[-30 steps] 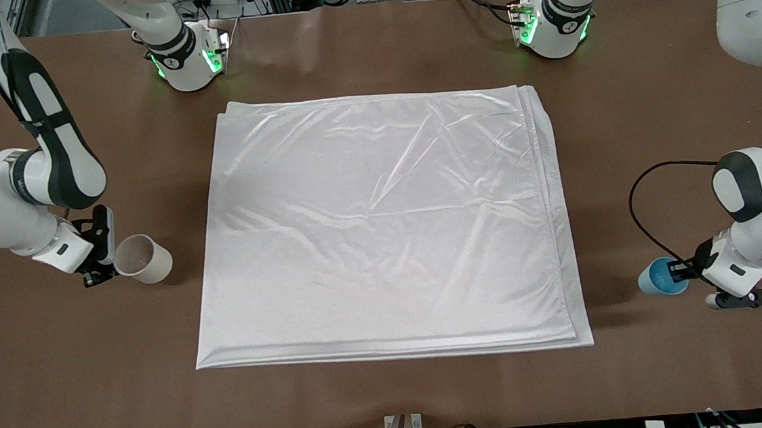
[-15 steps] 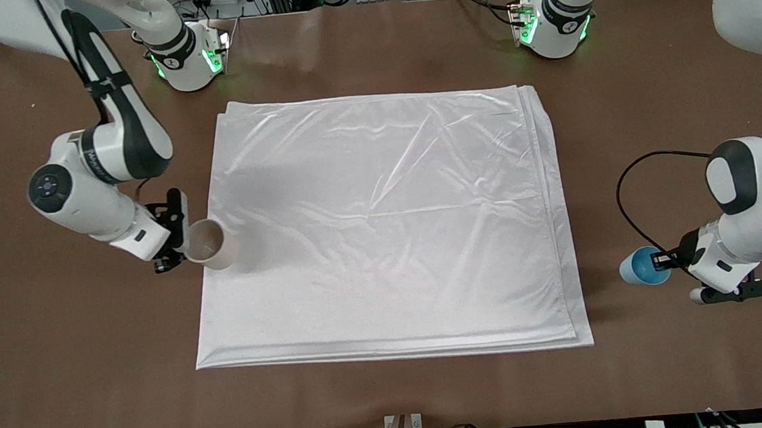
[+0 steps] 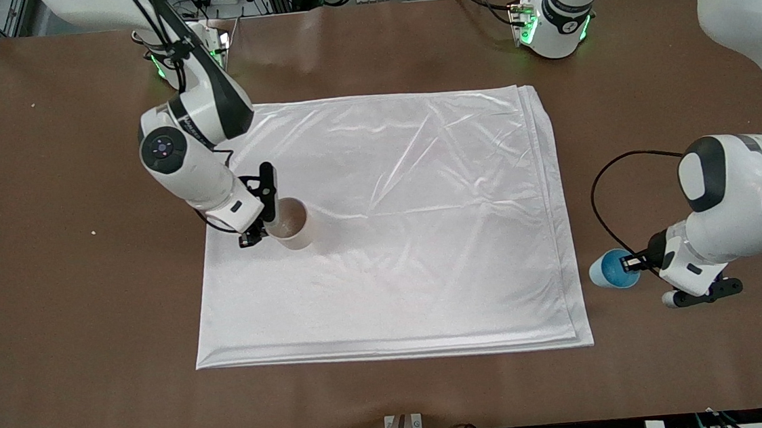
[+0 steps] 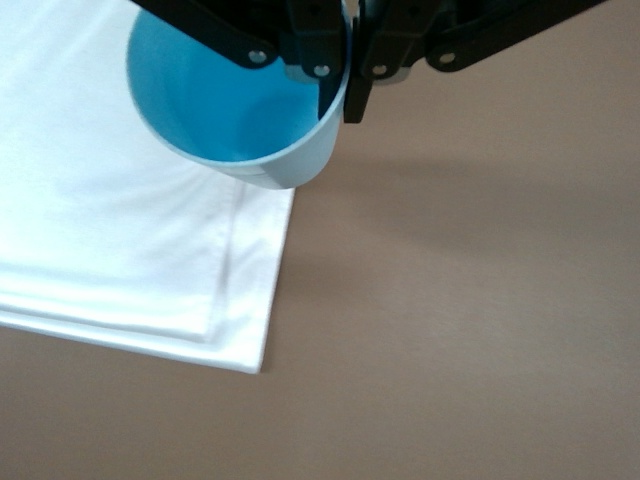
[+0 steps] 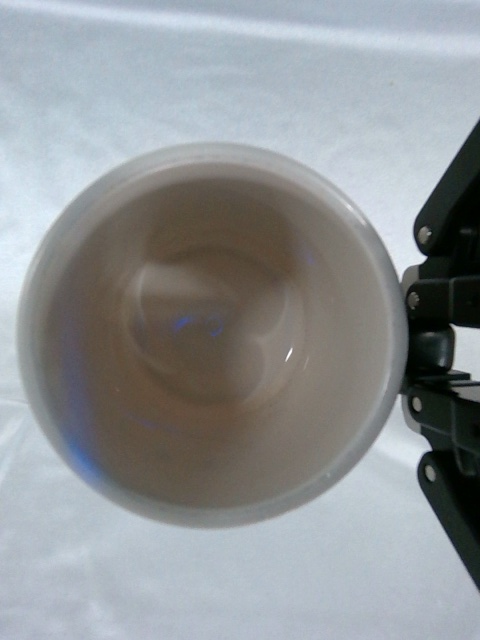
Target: Place blue cup into white mug on cloth
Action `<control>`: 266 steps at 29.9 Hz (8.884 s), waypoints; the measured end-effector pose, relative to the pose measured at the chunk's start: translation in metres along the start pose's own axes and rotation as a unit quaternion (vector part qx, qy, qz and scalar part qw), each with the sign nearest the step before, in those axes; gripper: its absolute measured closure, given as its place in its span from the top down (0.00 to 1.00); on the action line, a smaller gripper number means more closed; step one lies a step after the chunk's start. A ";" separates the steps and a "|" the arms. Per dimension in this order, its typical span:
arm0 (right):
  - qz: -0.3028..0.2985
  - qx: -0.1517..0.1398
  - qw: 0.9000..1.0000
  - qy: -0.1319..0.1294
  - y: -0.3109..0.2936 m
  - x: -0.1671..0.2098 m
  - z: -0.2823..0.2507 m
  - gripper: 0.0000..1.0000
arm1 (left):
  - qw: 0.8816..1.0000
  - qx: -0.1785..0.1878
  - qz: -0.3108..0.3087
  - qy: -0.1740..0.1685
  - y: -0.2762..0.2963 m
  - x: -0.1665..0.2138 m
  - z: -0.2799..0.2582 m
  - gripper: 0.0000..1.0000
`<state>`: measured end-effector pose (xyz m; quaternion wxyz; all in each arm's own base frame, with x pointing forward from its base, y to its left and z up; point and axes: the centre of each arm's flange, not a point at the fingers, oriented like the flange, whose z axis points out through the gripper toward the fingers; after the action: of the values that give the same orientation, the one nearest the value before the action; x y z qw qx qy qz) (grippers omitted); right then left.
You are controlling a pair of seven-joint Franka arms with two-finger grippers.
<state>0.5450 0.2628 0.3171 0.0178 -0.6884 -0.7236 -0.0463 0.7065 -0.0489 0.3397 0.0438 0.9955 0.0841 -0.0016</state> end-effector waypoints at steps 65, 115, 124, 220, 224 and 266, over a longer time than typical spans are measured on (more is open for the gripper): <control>0.116 -0.032 0.992 -0.044 0.005 0.124 -0.016 1.00 | 0.996 0.011 -0.088 -0.024 0.340 -0.191 0.014 0.04; 0.410 -0.070 0.905 -0.090 -0.026 -0.224 -0.275 1.00 | 0.998 0.000 -0.054 -0.028 0.412 -0.262 0.091 0.04; 0.465 -0.050 0.878 -0.100 -0.028 -0.241 -0.275 1.00 | 0.998 -0.008 -0.056 -0.025 0.413 -0.260 0.110 0.04; 0.748 -0.070 0.658 -0.041 0.012 -0.278 -0.289 1.00 | 0.999 0.024 0.041 0.014 0.015 -0.085 -0.194 1.00; 0.748 -0.070 0.658 -0.041 0.012 -0.279 -0.289 1.00 | 0.999 0.024 0.036 0.022 0.006 -0.095 -0.218 1.00; 0.753 -0.033 0.656 -0.049 0.005 -0.273 -0.288 1.00 | 0.993 0.059 0.103 0.007 -0.039 -0.144 -0.286 1.00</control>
<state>0.5534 -0.0352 0.5793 -0.0112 -0.9989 0.0444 -0.0071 0.5571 -0.0101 0.6224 -0.0155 0.9997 -0.0185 0.0049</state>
